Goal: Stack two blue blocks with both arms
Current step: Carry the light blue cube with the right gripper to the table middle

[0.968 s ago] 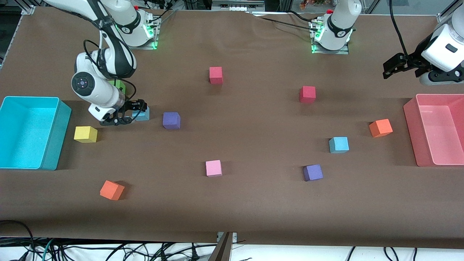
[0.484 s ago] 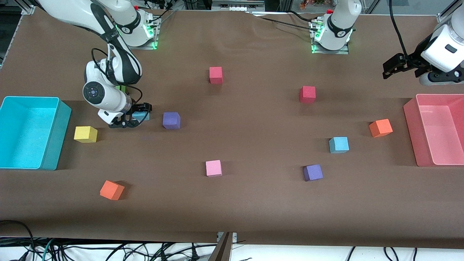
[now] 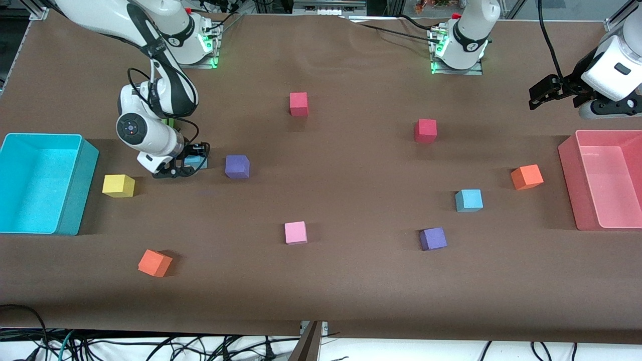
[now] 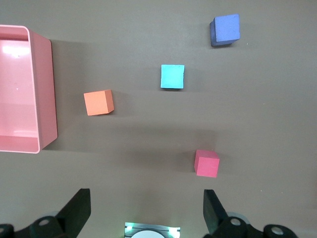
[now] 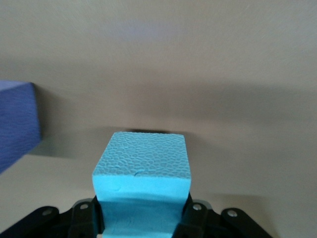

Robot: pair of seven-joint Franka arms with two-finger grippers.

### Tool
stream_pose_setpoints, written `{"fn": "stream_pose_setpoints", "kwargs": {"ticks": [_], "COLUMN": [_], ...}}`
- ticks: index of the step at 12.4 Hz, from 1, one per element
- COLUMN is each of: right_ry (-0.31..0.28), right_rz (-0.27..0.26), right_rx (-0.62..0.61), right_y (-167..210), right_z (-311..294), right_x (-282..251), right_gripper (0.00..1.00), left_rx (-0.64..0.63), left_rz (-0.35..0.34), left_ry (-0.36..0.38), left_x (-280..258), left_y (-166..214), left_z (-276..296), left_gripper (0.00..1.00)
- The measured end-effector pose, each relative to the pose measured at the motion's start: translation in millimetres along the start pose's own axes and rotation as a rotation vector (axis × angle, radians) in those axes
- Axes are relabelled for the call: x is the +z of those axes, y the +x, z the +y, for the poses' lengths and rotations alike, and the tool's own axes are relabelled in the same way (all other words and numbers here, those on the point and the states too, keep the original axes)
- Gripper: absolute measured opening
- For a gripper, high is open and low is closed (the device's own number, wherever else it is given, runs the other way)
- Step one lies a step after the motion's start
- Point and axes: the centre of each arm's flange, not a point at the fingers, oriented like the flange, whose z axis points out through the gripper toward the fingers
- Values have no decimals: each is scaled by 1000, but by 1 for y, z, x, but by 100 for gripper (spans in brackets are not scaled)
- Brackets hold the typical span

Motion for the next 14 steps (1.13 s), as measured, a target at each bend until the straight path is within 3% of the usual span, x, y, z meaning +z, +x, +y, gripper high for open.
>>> {"fn": "stream_pose_setpoints", "kwargs": {"ticks": [3,6,10,14], "right_ry": [-9,-21,-7,93], "right_rz": [-55,-11,-2,84], "right_rx": [-14,66,141,166], "right_y": [18,22,46,69], "right_z": [-26,-130,-270,-332], "right_x": [-87,-126,-80,-24], "right_gripper": [53,53,53,53], "left_rx": [0,0,0,-1], "left_rz": [-1,-2,-4,-6], "left_ry": [0,0,0,0], "left_x": [0,1,2,3], "left_y": [0,0,0,1], "left_z": [0,0,0,0], "left_gripper": [100,100,100,100]}}
